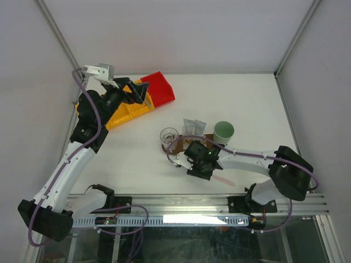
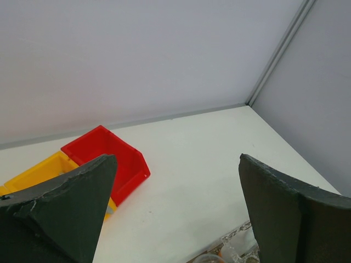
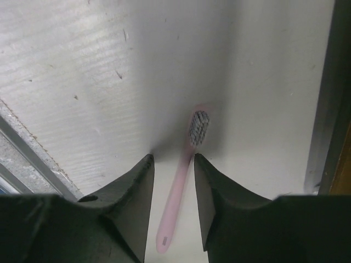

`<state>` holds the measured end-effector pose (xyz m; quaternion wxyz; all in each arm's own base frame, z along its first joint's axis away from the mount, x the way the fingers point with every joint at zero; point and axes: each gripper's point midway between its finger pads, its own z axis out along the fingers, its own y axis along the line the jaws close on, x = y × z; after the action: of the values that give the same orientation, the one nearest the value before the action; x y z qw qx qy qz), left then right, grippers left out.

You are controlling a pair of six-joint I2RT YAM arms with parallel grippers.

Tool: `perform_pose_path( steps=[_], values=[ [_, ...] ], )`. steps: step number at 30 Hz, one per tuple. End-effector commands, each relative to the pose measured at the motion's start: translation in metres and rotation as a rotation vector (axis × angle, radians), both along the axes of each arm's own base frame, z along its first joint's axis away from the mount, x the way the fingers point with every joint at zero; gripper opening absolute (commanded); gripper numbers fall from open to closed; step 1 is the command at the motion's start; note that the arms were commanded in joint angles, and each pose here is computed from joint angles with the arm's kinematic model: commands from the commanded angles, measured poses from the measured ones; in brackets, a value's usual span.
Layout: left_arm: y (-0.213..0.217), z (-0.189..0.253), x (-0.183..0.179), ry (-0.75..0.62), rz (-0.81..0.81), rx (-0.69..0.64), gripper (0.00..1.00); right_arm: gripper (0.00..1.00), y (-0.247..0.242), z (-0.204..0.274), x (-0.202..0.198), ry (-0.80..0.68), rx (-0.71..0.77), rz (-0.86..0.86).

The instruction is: Prepare toiletry sets of a toothbrush and toothpaste on the tray

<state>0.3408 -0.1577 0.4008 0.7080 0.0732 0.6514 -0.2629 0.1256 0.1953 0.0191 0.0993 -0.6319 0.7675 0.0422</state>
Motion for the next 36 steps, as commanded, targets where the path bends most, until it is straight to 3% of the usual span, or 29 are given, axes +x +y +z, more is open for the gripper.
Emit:
perform_pose_path(
  steps=[1,12,21,36],
  values=[
    [0.006,0.014,-0.002,-0.059,0.015,-0.010,0.98,0.36,0.017,-0.010,0.008,-0.011,0.059,0.026],
    [0.007,0.017,-0.004,-0.065,0.013,-0.014,0.98,0.00,0.029,-0.011,0.003,0.055,0.106,0.064],
    [0.008,0.018,-0.005,-0.069,0.019,-0.015,0.98,0.00,0.067,0.050,0.006,-0.036,0.414,0.108],
    [0.006,0.017,-0.005,-0.065,0.009,-0.018,0.98,0.00,0.099,0.123,0.011,-0.198,0.792,0.139]
  ],
)
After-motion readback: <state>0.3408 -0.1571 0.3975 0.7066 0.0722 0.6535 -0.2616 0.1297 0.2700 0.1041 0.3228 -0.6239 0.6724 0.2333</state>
